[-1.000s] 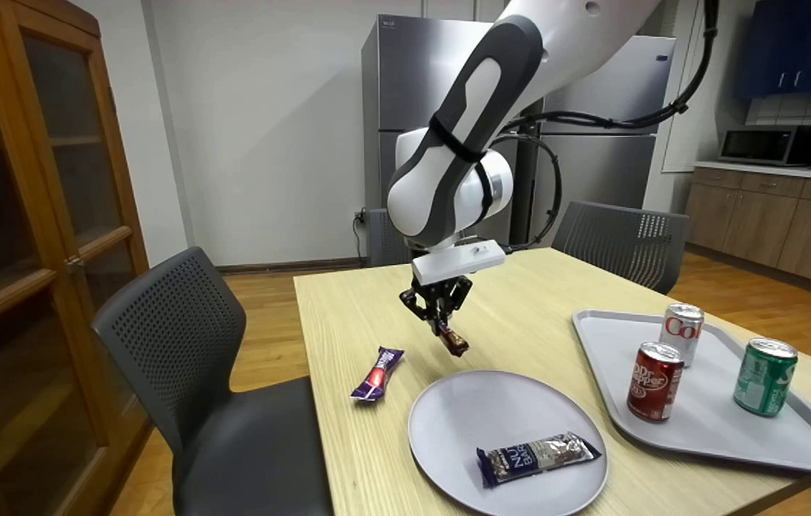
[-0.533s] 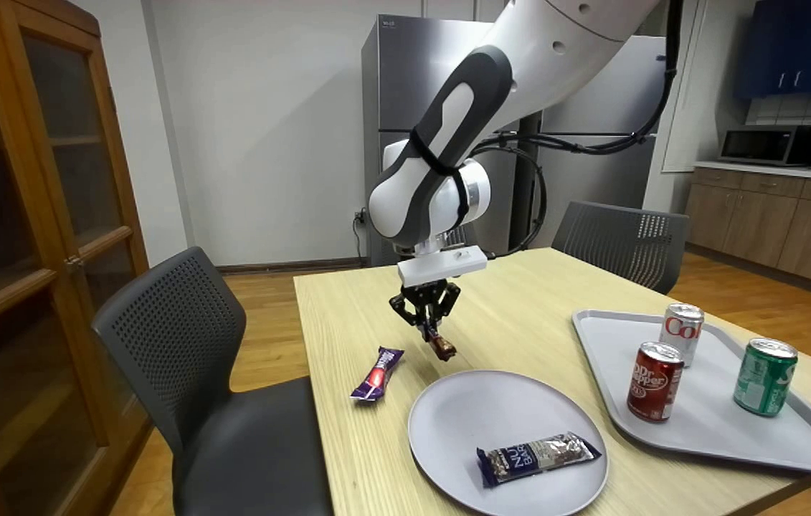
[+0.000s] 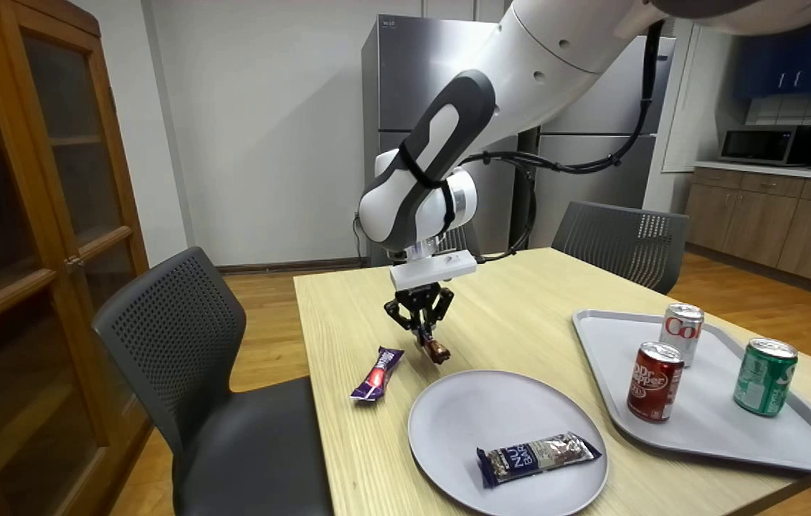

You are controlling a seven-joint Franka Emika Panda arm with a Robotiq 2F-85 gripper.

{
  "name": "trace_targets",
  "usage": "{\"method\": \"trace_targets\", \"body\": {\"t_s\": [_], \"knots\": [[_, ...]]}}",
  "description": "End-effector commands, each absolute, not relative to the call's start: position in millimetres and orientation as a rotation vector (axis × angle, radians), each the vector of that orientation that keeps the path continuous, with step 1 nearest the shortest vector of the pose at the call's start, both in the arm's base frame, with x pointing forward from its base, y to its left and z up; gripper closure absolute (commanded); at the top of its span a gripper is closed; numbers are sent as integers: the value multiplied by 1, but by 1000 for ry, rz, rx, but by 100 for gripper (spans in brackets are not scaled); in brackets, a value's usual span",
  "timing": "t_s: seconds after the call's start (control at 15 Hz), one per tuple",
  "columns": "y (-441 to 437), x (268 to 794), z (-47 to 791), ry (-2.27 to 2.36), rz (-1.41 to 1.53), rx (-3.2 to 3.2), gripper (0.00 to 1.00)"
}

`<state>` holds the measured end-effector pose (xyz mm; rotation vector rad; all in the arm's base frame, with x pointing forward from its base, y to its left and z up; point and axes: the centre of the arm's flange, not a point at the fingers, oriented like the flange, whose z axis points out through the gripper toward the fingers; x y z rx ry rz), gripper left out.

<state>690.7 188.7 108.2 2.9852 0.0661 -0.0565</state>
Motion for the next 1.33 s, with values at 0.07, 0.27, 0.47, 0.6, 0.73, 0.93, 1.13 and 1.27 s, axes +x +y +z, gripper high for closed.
{"method": "trace_targets", "body": {"t_s": [0.07,0.27,0.47,0.6,0.73,0.93,1.13,1.27], "knots": [[197,707,116,63,-72,3001,54],[198,702,126,72,-43,3008,33],[199,693,138,103,-10,3000,9],[200,686,146,133,18,2991,0],[204,678,156,171,64,2976,0],[213,662,171,276,133,2962,0],[218,643,183,378,200,2955,0],[221,630,187,417,232,2954,0]]}}
